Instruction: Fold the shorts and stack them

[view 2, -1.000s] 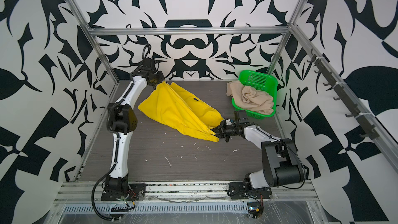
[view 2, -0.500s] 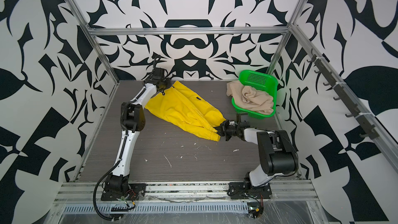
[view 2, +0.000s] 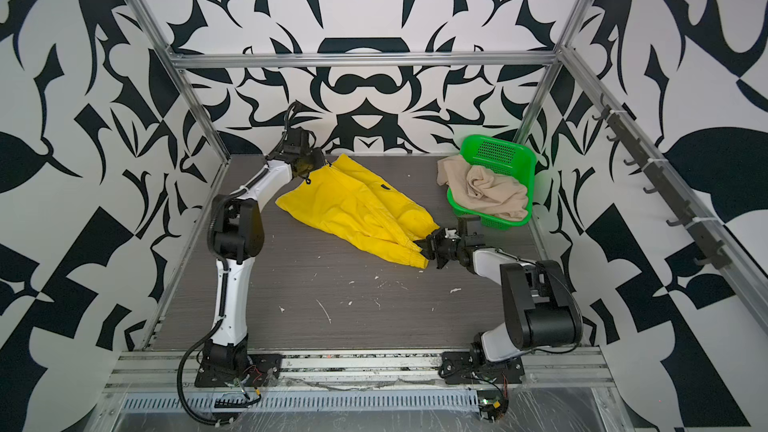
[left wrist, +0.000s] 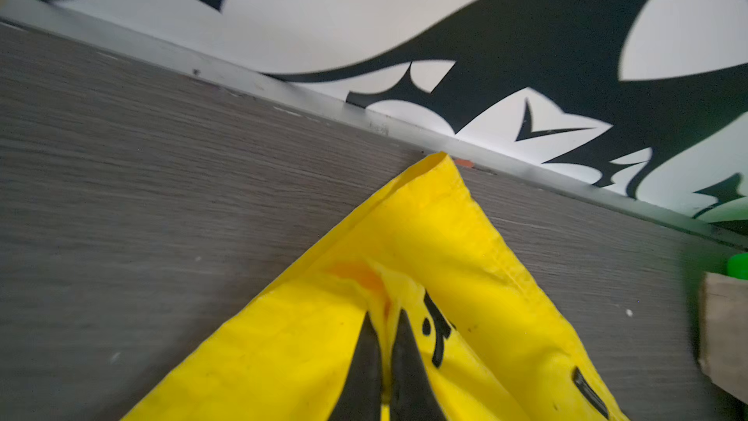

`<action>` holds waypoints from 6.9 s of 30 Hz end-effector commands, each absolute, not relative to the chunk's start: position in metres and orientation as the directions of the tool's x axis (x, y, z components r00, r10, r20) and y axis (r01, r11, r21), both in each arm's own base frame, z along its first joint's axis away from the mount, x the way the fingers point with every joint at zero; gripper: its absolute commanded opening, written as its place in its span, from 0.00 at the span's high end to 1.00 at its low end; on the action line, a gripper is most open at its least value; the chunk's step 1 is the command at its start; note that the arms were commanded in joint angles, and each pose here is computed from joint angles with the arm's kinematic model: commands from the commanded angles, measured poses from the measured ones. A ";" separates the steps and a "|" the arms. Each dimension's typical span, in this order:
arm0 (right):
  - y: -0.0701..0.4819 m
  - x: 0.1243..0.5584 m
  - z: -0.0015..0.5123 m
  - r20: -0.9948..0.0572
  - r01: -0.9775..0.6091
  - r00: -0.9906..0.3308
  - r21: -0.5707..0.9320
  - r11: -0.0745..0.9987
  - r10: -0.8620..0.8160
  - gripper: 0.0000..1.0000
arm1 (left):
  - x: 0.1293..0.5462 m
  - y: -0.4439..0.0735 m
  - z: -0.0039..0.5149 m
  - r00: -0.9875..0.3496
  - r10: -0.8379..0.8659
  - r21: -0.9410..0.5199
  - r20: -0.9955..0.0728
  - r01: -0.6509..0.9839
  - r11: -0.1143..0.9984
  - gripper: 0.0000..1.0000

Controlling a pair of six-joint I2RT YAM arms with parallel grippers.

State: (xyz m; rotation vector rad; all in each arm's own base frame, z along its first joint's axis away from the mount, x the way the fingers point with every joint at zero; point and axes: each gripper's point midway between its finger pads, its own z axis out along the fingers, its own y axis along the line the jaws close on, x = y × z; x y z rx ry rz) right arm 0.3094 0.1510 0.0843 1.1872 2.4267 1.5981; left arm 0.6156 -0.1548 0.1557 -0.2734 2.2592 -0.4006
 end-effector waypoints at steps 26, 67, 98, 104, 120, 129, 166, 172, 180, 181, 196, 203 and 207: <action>0.187 0.170 0.127 0.339 0.477 -0.875 0.723 0.500 0.345 1.00 | 0.254 0.060 0.272 -0.393 -0.487 -0.219 -0.779 -0.558 0.801 1.00; 0.171 0.190 0.128 0.516 0.603 -0.792 0.746 0.283 0.326 1.00 | 0.504 -0.045 0.283 -0.632 -0.184 -0.113 -0.752 -0.152 0.982 1.00; 0.089 0.265 0.168 0.026 0.462 -0.728 0.757 0.462 0.686 0.22 | 0.500 -0.113 0.182 -0.798 -0.185 -0.249 -0.574 -0.045 0.967 0.40; 0.164 0.269 0.189 -0.193 0.198 -0.854 0.737 0.646 0.482 0.21 | 0.443 -0.096 0.128 -0.847 -0.295 -0.334 -0.442 -0.150 0.931 0.41; 0.349 0.285 0.141 -0.389 -0.266 -0.921 0.626 0.734 -0.002 0.19 | 0.388 -0.077 0.031 -0.880 -0.425 -0.304 -0.211 -0.355 0.884 0.43; 0.340 0.331 0.094 -0.322 -0.190 -0.947 0.552 0.812 -0.002 0.19 | 0.375 -0.064 0.022 -0.878 -0.438 -0.263 -0.195 -0.383 0.886 0.44; 0.200 0.337 0.072 -0.226 0.112 -0.909 0.676 0.728 0.349 0.19 | 0.394 -0.075 0.052 -0.860 -0.452 -0.369 -0.237 -0.351 0.861 0.45; 0.165 0.337 0.037 -0.131 0.218 -0.905 0.672 0.708 0.404 0.19 | 0.347 -0.047 0.019 -0.825 -0.547 -0.312 -0.144 -0.486 0.816 0.46; 0.183 0.359 0.071 -0.185 0.090 -0.929 0.728 0.679 0.321 0.19 | 0.308 -0.049 0.041 -0.791 -0.592 -0.375 -0.152 -0.508 0.775 0.47; 0.186 0.359 0.083 -0.211 0.063 -0.928 0.725 0.685 0.308 0.19 | 0.307 -0.052 0.053 -0.788 -0.590 -0.396 -0.176 -0.492 0.775 0.47; 0.254 0.305 0.112 -0.345 -0.151 -0.932 0.651 0.744 0.113 0.19 | 0.420 -0.140 0.161 -0.823 -0.283 -0.515 -0.492 0.013 0.857 0.46; 0.252 0.294 0.078 -0.313 -0.118 -0.942 0.644 0.756 0.120 0.19 | 0.495 -0.183 0.135 -0.851 -0.244 -0.565 -0.466 0.074 0.822 0.47; 0.249 0.285 0.057 -0.278 -0.099 -0.955 0.638 0.763 0.108 0.19 | 0.525 -0.192 0.109 -0.860 -0.262 -0.585 -0.438 0.052 0.809 0.47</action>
